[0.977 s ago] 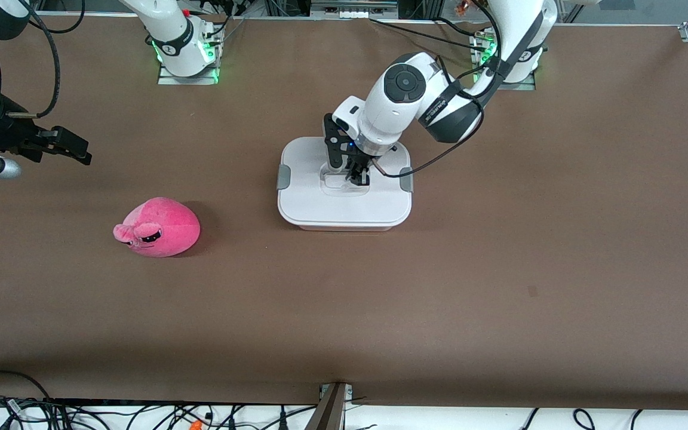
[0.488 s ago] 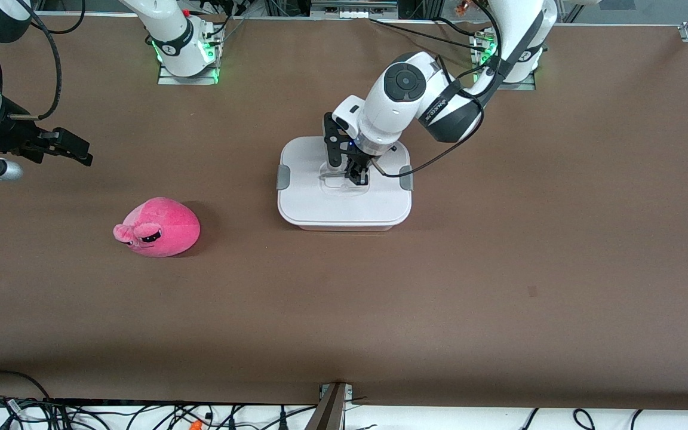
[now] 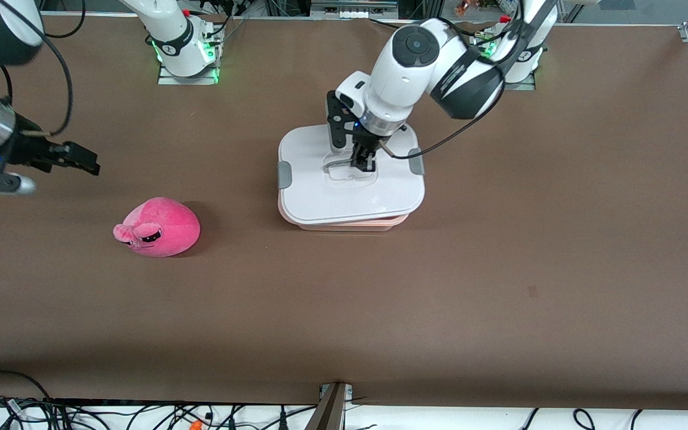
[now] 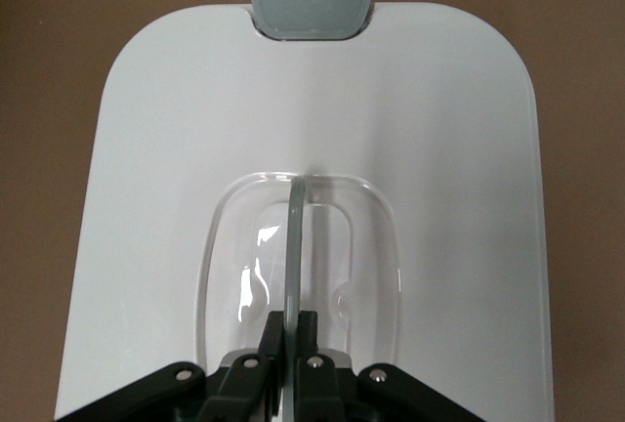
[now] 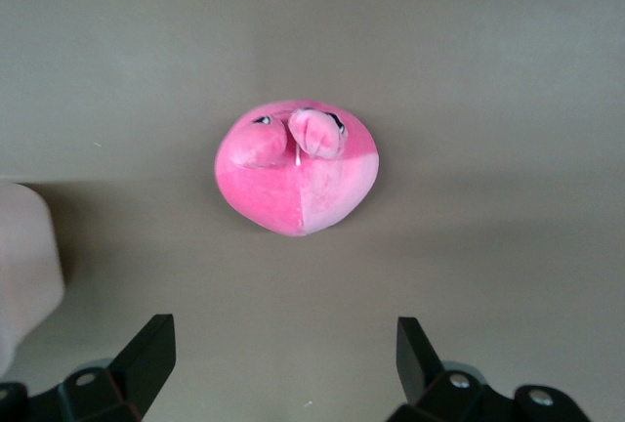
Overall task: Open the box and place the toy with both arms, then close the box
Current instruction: 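Lift the lid off with the left gripper while the right gripper reaches the toy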
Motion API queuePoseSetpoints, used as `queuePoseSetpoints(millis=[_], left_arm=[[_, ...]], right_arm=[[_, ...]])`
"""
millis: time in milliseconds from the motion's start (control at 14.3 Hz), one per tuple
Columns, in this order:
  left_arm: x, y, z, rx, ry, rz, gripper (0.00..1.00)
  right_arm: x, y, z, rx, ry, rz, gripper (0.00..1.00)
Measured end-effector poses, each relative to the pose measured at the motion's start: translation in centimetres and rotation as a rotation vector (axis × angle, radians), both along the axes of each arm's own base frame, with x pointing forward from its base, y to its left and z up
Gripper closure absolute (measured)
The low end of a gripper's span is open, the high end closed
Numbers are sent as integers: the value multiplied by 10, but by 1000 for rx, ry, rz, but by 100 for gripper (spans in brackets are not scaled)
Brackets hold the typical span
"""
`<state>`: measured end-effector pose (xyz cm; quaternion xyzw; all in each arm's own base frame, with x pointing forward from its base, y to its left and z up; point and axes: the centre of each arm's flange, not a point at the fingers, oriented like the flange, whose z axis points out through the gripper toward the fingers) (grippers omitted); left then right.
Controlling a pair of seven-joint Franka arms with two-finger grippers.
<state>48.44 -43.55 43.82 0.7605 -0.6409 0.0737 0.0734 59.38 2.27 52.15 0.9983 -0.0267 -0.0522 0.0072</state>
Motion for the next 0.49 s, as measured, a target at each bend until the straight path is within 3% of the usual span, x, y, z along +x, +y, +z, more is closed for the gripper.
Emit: queuePoseSetpoints(millis=[209, 488], left_arm=[[13, 38, 37, 84, 77, 37, 93], [39, 99, 84, 163, 178, 18, 93]], right_arm=[[15, 3, -44, -15, 56, 6, 0], [23, 12, -76, -17, 67, 20, 0]])
